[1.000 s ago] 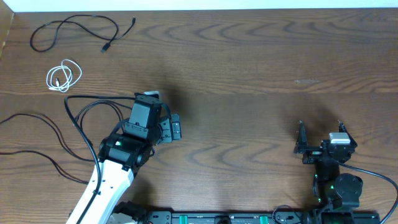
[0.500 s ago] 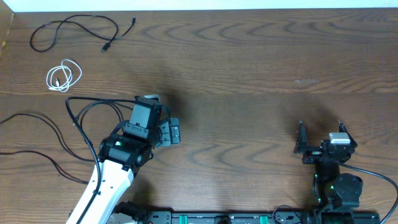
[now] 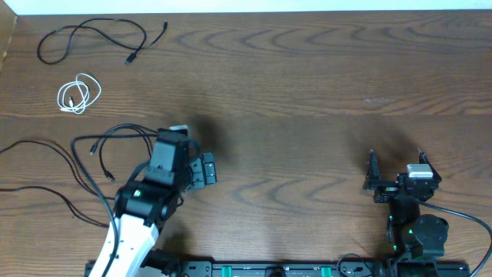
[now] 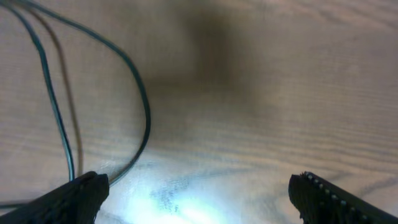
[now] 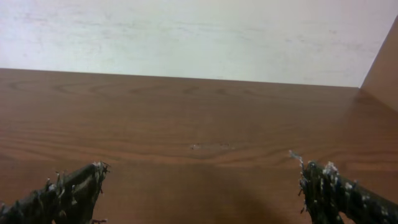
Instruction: Untangle cables
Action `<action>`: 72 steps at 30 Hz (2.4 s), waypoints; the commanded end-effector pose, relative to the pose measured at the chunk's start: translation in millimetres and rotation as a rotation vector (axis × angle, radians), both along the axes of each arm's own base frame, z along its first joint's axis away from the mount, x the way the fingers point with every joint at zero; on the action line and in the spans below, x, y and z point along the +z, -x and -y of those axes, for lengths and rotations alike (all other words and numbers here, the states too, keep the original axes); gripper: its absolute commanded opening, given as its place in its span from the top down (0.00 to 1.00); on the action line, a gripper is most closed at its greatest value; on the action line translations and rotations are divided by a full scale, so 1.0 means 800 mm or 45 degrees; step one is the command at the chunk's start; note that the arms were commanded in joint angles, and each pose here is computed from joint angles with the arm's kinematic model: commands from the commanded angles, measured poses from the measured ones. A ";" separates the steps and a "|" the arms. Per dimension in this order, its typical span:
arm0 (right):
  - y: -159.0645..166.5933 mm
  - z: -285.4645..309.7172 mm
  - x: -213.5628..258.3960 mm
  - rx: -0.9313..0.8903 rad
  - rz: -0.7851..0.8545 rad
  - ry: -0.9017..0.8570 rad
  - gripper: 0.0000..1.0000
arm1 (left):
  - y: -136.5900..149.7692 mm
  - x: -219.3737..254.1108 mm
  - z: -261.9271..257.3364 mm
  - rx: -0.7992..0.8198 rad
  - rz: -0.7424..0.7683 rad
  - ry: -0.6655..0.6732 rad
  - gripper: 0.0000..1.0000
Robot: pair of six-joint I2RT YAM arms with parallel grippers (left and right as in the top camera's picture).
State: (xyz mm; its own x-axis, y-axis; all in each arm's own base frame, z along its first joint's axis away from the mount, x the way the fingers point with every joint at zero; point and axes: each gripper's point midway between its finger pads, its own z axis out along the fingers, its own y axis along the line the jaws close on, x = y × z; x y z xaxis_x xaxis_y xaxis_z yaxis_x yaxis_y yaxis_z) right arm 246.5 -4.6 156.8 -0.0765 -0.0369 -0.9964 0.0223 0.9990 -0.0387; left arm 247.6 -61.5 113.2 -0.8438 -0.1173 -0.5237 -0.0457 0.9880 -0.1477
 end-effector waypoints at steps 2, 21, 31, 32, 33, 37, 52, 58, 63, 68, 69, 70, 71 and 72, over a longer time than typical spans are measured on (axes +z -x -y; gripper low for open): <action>0.000 -0.002 0.000 0.008 0.001 0.015 0.01 | -0.001 -0.001 0.006 -0.182 0.139 0.042 0.02; 0.000 -0.002 0.000 0.008 0.001 0.015 0.01 | 0.016 0.048 -0.020 -0.203 0.783 0.019 0.02; 0.000 -0.002 0.000 0.008 0.001 0.015 0.01 | 0.001 0.052 -0.037 -0.127 1.077 -0.005 0.02; 0.000 -0.002 0.000 0.008 0.001 0.015 0.01 | 0.000 0.055 -0.038 -0.124 1.103 -0.008 0.02; 0.000 -0.002 0.000 0.008 0.001 0.015 0.01 | 0.000 0.057 -0.039 -0.118 1.123 -0.011 0.02; 0.000 -0.002 0.000 0.008 0.001 0.015 0.01 | 0.001 0.059 -0.046 -0.090 1.165 -0.027 0.02; 0.000 -0.002 0.000 0.008 0.001 0.015 0.01 | 0.005 0.033 -0.073 0.019 1.104 -0.108 0.02; 0.000 -0.002 0.000 0.008 0.001 0.015 0.01 | 0.005 0.033 -0.070 -0.027 1.105 -0.169 0.02; 0.000 -0.002 0.000 0.009 0.001 0.015 0.01 | 0.005 0.030 -0.081 0.112 1.082 -0.108 0.02; 0.000 -0.002 0.000 0.008 0.001 0.015 0.01 | 0.005 0.029 -0.094 0.175 1.076 -0.156 0.02; 0.000 -0.002 0.000 0.008 0.001 0.015 0.01 | 0.005 0.029 -0.094 0.162 1.076 -0.174 0.02; 0.000 -0.002 0.000 0.008 0.001 0.015 0.01 | 0.005 0.029 -0.093 0.155 1.076 -0.182 0.02; 0.000 -0.002 0.000 0.008 0.001 0.015 0.01 | 0.005 0.028 -0.093 0.148 1.075 -0.186 0.02; 0.000 -0.002 0.000 0.008 0.001 0.015 0.01 | 0.005 0.028 -0.093 0.149 1.075 -0.186 0.02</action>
